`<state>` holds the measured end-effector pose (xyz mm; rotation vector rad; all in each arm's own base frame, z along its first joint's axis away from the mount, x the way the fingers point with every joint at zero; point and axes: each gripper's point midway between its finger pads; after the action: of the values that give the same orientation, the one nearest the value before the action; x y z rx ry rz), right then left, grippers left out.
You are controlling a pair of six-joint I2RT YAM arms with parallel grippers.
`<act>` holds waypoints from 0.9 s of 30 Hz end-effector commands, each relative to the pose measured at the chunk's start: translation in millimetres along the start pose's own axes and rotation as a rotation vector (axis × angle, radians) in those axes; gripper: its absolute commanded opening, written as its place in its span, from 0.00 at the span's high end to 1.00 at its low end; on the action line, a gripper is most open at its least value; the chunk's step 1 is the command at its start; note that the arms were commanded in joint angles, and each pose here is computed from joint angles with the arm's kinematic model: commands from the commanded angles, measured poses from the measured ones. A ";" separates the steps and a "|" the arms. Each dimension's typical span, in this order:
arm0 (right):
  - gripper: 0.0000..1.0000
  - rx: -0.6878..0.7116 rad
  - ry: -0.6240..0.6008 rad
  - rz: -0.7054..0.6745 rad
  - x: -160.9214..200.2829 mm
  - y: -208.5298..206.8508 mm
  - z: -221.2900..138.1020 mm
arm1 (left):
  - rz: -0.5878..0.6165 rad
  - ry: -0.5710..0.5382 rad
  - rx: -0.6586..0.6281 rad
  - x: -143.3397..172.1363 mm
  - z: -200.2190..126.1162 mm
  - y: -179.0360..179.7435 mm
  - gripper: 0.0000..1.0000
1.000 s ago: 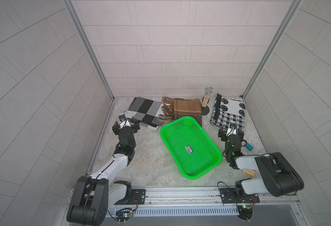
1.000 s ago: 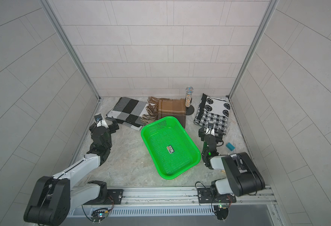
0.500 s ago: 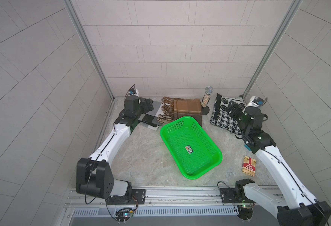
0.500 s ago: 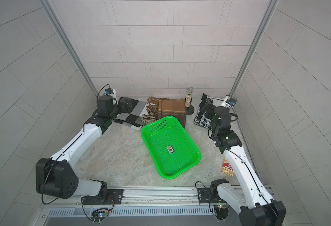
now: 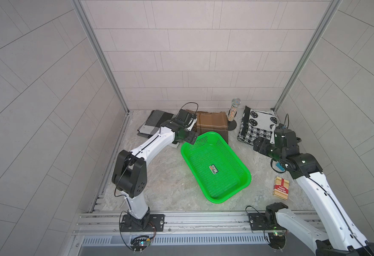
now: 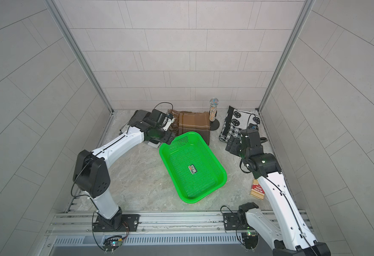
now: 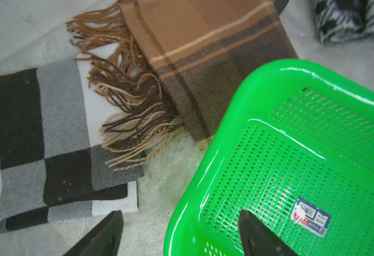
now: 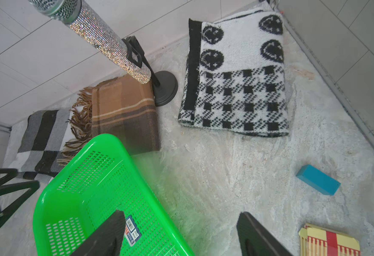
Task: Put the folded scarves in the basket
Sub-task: Adjust the basket at the center of the board.
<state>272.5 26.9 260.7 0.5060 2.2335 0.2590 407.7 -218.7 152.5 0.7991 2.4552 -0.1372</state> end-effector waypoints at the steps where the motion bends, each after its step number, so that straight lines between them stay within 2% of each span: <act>1: 0.16 -0.008 0.085 -0.026 22.8 -3.1 -1.6 | 0.157 0.044 0.037 2.2 -0.9 -12.2 0.14; 4: 0.16 -0.023 0.113 -0.021 29.9 -1.2 2.6 | 0.223 0.044 0.050 -1.7 7.1 -22.2 0.13; 11: 0.16 -0.058 0.145 -0.015 36.0 7.9 9.4 | 0.277 0.043 -0.073 -9.1 29.6 -7.8 0.10; 16: 0.17 -0.070 0.178 -0.005 47.4 8.2 16.0 | 0.295 0.034 -0.055 -13.9 40.8 -11.7 0.10; 20: 0.21 -0.090 0.192 0.006 52.6 11.0 18.8 | 0.317 0.072 -0.004 -11.9 57.7 -23.8 0.19; 27: 0.30 -0.086 0.189 0.002 54.3 9.6 21.8 | 0.354 0.128 -0.067 2.7 62.0 -24.0 0.52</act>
<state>259.1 58.4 212.3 0.4589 2.4056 0.4095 426.8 -257.9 92.6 1.2096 2.3782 0.0675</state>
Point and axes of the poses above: each gripper's point midway between its finger pads, its own z axis out along the fingers, its own y axis along the line the jaws close on, x = y × z, and after that the axes turned 2 degrees about z, right-handed
